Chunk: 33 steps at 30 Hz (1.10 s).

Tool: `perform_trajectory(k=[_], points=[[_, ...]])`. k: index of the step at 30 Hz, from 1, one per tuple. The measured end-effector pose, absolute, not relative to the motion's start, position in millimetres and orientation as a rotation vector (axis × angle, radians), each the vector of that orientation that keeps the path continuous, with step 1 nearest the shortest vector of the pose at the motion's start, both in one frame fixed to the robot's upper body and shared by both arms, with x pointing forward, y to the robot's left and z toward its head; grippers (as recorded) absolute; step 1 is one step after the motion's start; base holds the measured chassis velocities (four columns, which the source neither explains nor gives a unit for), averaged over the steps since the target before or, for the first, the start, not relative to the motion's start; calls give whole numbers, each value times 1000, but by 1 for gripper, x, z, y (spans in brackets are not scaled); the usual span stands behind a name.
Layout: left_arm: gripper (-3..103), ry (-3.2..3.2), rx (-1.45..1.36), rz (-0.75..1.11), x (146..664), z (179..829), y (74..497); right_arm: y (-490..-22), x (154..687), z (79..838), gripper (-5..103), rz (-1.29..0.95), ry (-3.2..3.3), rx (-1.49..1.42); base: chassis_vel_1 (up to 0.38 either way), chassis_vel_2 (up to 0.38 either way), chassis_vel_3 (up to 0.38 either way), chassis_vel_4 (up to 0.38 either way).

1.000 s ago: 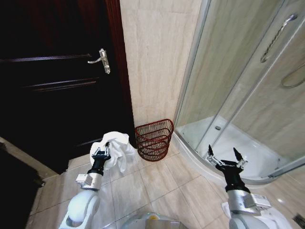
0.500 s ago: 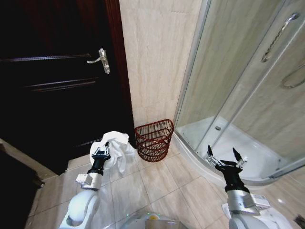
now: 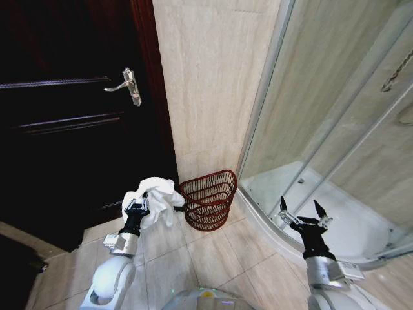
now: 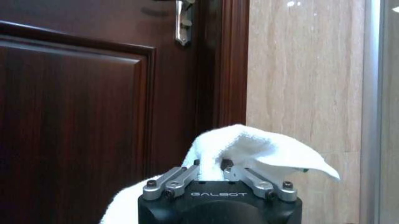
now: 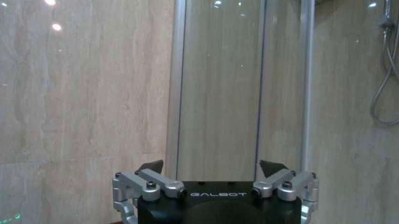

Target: Discard the used towel into the hamper.

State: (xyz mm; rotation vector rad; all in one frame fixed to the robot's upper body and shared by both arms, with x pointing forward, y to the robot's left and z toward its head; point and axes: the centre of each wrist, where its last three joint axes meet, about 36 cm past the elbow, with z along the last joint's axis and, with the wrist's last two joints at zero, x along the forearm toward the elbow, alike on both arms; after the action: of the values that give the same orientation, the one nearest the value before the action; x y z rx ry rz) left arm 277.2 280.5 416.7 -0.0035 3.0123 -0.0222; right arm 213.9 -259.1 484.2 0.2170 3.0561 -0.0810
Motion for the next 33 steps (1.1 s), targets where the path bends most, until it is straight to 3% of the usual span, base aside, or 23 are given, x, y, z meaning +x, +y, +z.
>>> perform_trajectory(k=[20,33], points=[[10,3001,67,-29,299,413,286,-254,216,484,100,-105,3060,198,-51,-60,-55,-58],[10,2924,255,-52,380,442,299,-240,223,467,100,-197,3100,173,-18,-24,-32,-19]])
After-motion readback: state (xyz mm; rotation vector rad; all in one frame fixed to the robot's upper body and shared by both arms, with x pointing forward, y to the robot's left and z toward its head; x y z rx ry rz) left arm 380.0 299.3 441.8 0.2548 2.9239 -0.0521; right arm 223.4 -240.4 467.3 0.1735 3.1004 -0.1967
